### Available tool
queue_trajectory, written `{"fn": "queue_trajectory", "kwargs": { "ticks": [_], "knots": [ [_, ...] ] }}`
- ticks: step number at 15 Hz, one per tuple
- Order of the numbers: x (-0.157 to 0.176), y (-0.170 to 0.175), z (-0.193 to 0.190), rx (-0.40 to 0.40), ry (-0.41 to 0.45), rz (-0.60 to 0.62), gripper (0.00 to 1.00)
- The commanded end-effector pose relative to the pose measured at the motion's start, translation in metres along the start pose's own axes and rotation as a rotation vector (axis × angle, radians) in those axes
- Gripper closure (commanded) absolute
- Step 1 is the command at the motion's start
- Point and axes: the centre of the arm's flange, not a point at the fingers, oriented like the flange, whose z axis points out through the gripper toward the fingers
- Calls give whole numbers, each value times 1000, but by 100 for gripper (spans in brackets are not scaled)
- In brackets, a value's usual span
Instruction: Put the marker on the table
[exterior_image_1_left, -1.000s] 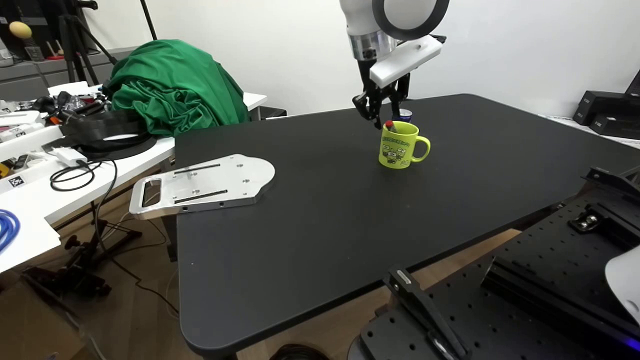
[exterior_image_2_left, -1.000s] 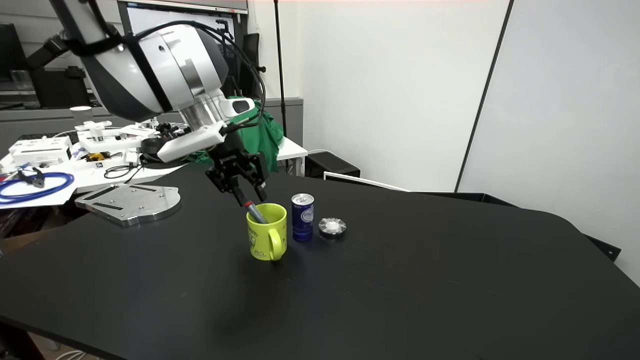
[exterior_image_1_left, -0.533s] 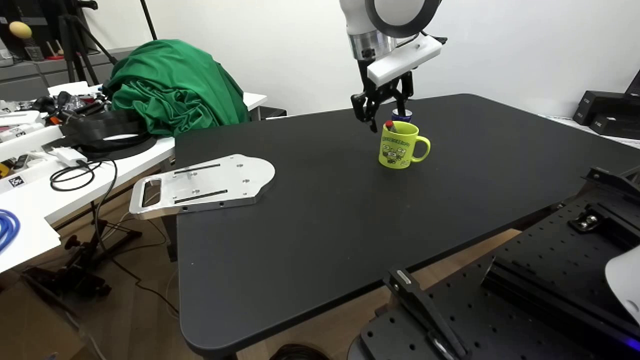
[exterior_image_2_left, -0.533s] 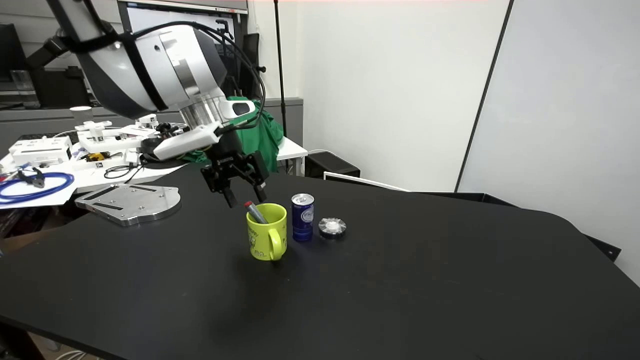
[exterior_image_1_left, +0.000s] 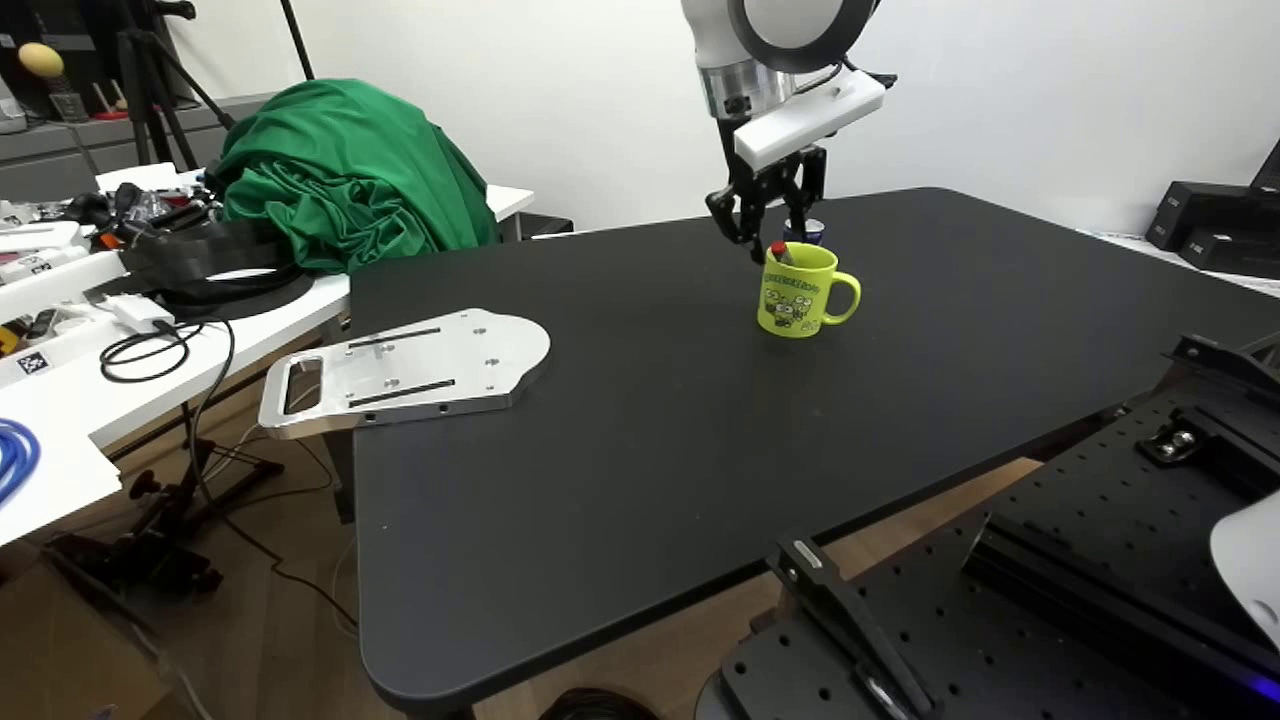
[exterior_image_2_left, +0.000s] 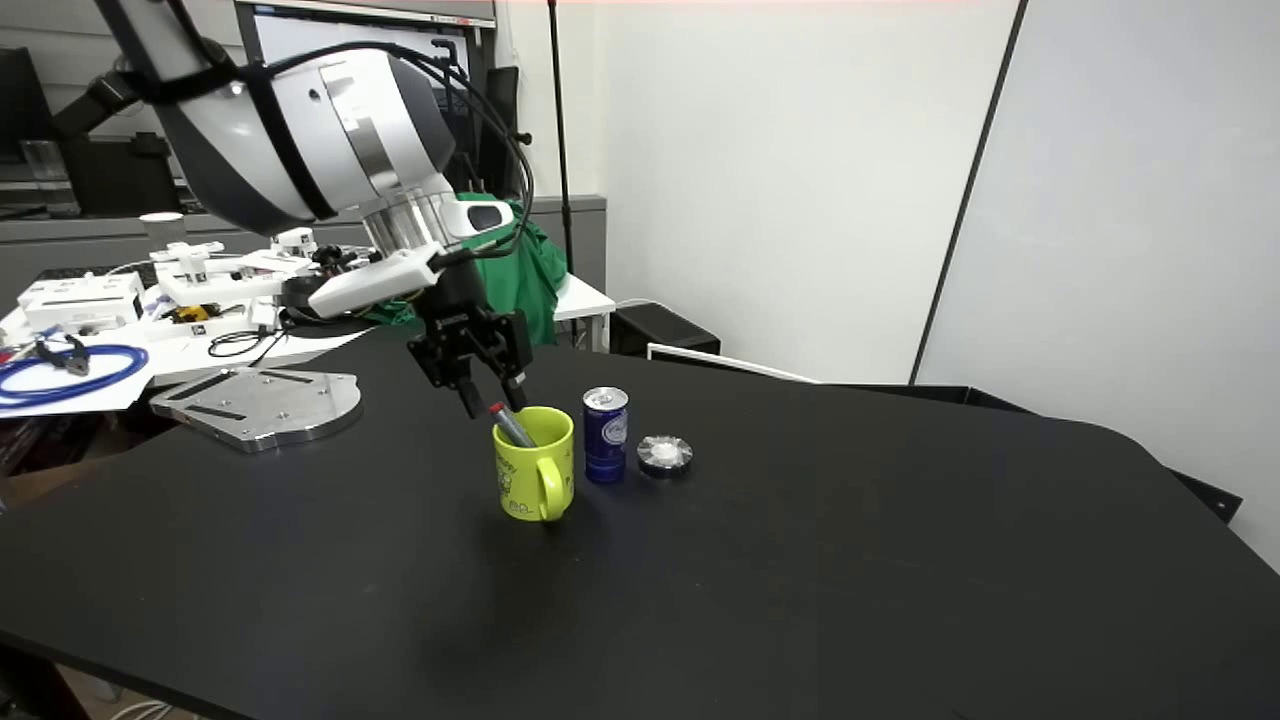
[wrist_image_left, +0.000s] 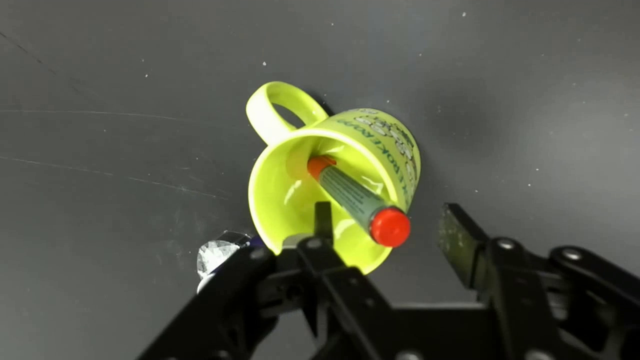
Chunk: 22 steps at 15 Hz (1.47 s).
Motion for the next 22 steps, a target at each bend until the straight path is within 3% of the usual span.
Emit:
{"fn": "queue_trajectory", "kwargs": {
  "ticks": [1,5,11,17,20,22],
  "knots": [
    [5,0,-6,0,-5,14,72],
    [7,1,-5,-1,-12,25,98],
    [37,-2,-61,61,37,76,94],
    [64,-1,-172,165,76,116,94],
    [64,-6,-219,242,57,99,94],
    [54,-21,-228,298,2,54,94]
  ]
}}
